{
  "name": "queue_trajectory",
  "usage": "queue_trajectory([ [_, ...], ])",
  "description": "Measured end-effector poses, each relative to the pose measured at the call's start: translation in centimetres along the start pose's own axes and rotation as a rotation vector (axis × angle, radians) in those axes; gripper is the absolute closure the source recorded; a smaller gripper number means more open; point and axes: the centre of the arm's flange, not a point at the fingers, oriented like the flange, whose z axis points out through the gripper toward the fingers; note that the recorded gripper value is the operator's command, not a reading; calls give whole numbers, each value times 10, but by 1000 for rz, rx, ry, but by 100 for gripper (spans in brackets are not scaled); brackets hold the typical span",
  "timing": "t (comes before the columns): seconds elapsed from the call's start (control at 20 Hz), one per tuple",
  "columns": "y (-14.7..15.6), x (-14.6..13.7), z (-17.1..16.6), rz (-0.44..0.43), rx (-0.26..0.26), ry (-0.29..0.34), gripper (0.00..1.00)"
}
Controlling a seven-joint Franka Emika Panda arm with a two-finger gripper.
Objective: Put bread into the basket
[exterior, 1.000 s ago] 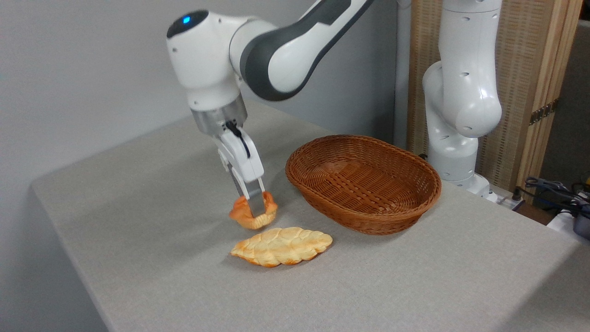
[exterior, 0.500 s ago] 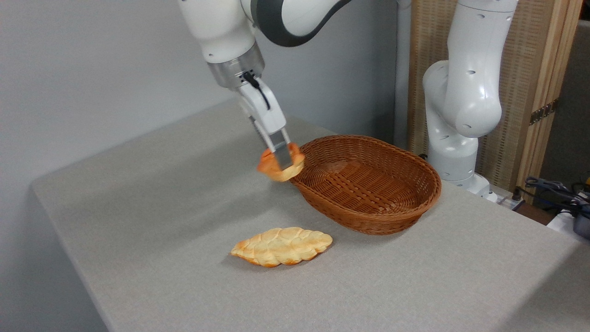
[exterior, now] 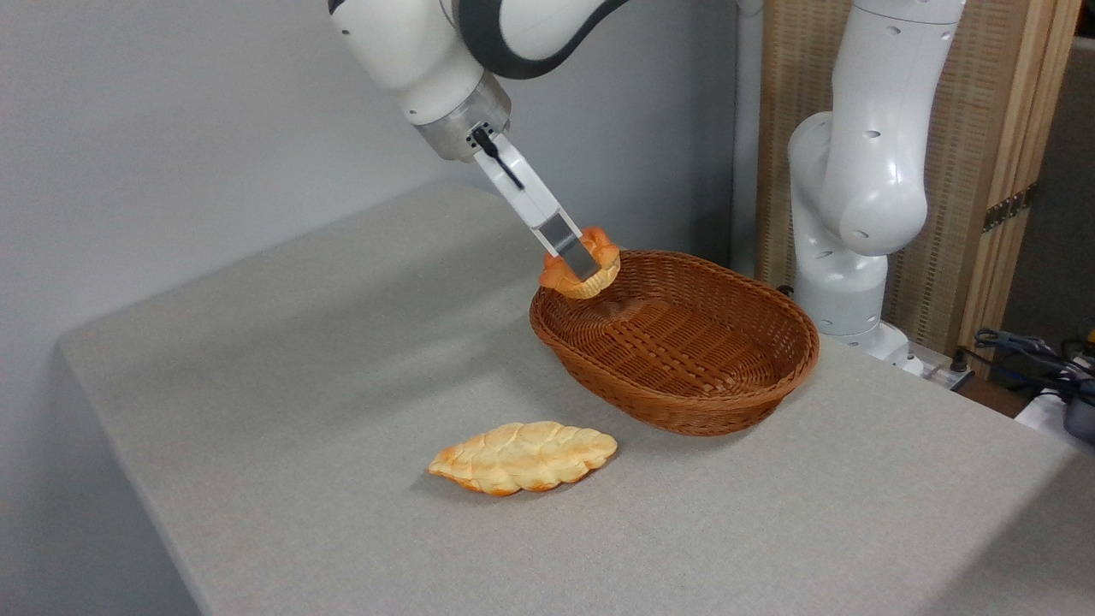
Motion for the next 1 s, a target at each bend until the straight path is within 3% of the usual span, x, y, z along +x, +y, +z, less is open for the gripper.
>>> queue_trajectory([
  [0.2,11,21,18,40,-10,-52,0],
  [0.7,10,22,18,39,-9,-50,0],
  [0.8,6,23,5,35,34,0,0],
  [1.0,-30,3,-49,-36,190,200,0],
])
